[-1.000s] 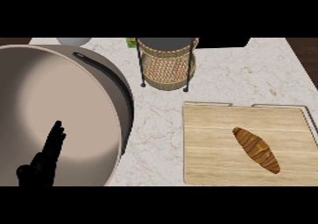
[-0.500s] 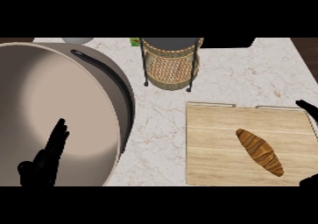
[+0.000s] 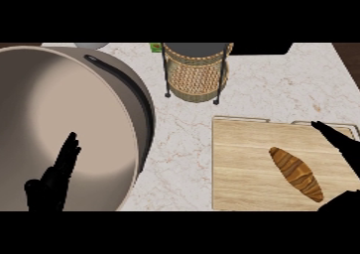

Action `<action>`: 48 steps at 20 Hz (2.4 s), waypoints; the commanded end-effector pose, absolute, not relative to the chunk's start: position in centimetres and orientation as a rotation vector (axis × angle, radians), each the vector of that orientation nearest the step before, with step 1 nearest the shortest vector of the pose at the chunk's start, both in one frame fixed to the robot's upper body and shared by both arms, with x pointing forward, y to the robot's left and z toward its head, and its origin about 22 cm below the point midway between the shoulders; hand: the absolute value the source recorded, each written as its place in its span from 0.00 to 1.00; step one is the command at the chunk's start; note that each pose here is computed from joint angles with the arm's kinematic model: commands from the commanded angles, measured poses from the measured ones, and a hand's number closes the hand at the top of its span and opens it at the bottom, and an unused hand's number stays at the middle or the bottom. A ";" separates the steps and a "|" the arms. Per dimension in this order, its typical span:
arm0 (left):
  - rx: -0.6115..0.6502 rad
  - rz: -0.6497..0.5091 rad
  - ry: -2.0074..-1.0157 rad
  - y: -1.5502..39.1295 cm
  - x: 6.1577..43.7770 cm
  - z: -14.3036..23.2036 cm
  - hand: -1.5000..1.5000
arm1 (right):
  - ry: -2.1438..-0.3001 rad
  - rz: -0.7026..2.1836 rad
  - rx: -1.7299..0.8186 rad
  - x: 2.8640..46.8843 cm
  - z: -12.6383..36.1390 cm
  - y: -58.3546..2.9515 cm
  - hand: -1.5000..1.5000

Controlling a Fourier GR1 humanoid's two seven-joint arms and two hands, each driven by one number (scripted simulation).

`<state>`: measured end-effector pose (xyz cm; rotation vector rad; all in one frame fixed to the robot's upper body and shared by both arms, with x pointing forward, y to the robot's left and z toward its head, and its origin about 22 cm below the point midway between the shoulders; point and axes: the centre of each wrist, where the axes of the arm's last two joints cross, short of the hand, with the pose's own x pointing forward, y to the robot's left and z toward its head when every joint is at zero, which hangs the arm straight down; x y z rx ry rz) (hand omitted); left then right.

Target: Pick the croissant from the tray and place it in the tiered basket

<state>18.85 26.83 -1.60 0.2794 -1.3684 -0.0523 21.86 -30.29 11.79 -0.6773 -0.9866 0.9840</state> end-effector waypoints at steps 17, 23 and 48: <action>0.262 -0.030 -1.301 24.7 19.8 -4.8 0.50 | -0.743 1.114 -0.662 23.7 8.5 -27.5 0.00; 0.259 -0.023 -1.314 24.6 19.0 -3.9 0.50 | -0.685 1.136 -0.635 25.0 8.6 -28.4 0.00; 0.262 -0.020 -1.320 25.1 20.7 -3.9 0.50 | -0.772 1.256 -0.631 24.6 2.3 -28.6 1.00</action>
